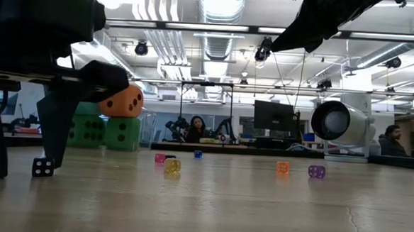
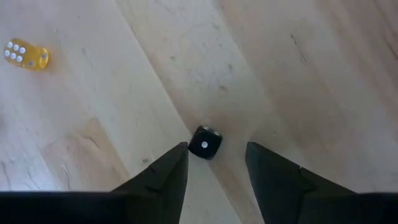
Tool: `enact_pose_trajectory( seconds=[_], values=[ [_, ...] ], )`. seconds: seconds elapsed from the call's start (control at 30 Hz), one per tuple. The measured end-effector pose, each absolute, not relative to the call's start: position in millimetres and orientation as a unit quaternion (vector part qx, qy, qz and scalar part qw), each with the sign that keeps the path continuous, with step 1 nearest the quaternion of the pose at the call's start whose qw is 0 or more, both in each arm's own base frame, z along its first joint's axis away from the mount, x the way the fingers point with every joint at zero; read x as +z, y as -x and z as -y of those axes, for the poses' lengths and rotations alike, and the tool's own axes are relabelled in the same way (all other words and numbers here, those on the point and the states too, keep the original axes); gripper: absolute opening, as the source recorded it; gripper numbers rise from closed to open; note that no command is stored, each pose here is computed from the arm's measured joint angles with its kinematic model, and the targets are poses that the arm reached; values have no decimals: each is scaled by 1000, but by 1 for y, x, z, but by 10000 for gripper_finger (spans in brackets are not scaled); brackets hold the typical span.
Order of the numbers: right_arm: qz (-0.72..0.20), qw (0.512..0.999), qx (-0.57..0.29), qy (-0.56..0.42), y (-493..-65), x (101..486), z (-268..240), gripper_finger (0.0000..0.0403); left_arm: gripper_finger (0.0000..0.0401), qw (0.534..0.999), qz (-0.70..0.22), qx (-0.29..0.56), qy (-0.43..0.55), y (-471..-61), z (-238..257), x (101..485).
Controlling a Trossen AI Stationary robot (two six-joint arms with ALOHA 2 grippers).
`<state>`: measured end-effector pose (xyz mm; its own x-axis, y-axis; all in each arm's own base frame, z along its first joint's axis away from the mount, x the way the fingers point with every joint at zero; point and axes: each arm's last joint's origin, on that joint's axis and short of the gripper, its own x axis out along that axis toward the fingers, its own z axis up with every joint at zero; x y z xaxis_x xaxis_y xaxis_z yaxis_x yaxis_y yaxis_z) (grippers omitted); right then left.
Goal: Pick & Place Dice
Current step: Put the bottom small black die into the transparent bin
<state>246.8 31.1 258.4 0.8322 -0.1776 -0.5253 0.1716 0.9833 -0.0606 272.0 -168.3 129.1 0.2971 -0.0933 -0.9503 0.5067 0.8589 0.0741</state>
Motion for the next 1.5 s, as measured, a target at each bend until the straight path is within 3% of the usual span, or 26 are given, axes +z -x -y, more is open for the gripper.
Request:
enact_pose_trajectory(
  seconds=[0.73, 1.17, 1.5],
  values=[
    [-274, 957, -91, 5, -247, 259, -31, 27, 157, 797, -544, -193, -180, -276, 170, 130],
    [-273, 958, -91, 5, -247, 259, -31, 27, 157, 757, -508, -283, -298, -275, 171, 130],
    [-273, 958, -91, 5, -247, 259, -31, 27, 157, 768, -516, -266, -272, -275, 171, 130]
  ],
)
